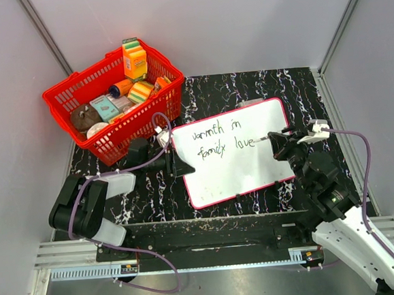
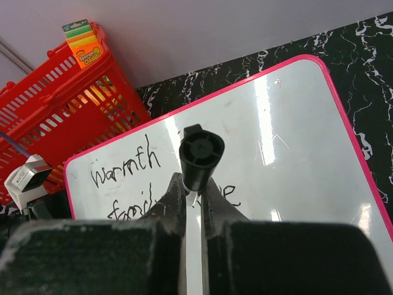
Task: Write a sentence on the whiteboard
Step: Write with the whiteboard marker on the whiteboard, then put down the whiteboard marker at the corner of the board.
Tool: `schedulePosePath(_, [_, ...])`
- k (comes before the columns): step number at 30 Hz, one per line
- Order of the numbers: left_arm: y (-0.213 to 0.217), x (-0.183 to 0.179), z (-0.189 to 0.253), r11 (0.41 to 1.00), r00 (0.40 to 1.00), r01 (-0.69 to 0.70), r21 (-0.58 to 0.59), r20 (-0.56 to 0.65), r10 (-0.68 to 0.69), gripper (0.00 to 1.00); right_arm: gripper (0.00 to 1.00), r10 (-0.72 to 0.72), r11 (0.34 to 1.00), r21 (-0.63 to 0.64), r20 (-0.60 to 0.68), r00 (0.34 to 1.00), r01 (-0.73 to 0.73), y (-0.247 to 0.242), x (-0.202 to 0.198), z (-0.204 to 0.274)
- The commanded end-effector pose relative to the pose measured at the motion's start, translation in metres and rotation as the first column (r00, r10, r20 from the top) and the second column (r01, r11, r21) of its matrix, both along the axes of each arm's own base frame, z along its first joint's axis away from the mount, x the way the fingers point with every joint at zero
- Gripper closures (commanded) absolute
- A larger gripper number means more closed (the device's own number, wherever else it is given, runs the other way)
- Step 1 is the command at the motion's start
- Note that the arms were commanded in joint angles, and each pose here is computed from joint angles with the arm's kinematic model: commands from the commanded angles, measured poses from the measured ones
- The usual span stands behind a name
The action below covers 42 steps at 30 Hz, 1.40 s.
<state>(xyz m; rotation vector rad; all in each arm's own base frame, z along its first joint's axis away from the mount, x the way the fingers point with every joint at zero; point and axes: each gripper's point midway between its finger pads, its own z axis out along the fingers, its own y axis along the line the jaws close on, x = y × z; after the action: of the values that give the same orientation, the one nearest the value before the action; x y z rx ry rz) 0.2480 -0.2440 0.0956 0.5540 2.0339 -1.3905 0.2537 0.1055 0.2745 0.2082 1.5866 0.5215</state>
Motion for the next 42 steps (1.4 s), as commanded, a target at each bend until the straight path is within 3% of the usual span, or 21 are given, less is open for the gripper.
schedulePosePath(1, [-0.004, 0.01, 0.014, 0.999, 0.995, 0.016, -0.041, 0.101, -0.012, 0.46, 1.0, 0.024, 1.0, 0.018, 0.012, 1.0, -0.024, 0.005, -0.001, 0.006])
schedulePosePath(5, [-0.004, 0.008, 0.02, 0.998, 0.991, 0.021, -0.057, 0.133, -0.013, 0.33, 1.0, 0.028, 0.999, 0.021, 0.01, 1.0, -0.028, 0.006, -0.002, 0.006])
schedulePosePath(12, [0.006, 0.011, 0.021, 0.997, 0.98, -0.077, -0.02, 0.18, 0.079, 0.01, 1.0, 0.063, 0.997, 0.037, -0.02, 0.998, -0.063, 0.012, -0.005, -0.002])
schedulePosePath(23, [0.027, 0.018, 0.032, 0.972, 0.935, -0.237, 0.005, 0.274, 0.227, 0.01, 1.0, 0.133, 0.989, 0.077, -0.125, 0.983, -0.124, 0.023, -0.017, -0.028])
schedulePosePath(26, [0.041, 0.022, 0.034, 0.943, 0.899, -0.332, 0.027, 0.312, 0.308, 0.01, 1.0, 0.154, 0.985, 0.099, -0.162, 0.975, -0.139, 0.024, -0.026, -0.037])
schedulePosePath(30, [0.071, 0.032, 0.032, 0.859, 0.815, -0.509, 0.061, 0.357, 0.457, 0.01, 1.0, 0.18, 0.977, 0.156, -0.247, 0.952, -0.145, 0.025, -0.04, -0.054])
schedulePosePath(36, [0.097, 0.031, 0.042, 0.774, 0.716, -0.632, 0.039, 0.413, 0.563, 0.01, 1.0, 0.279, 0.936, 0.313, -0.387, 0.879, -0.16, 0.036, -0.072, -0.094])
schedulePosePath(42, [0.099, 0.033, 0.042, 0.765, 0.706, -0.643, 0.04, 0.418, 0.572, 0.01, 1.0, 0.323, 0.911, 0.399, -0.538, 0.778, -0.103, 0.039, -0.1, -0.143])
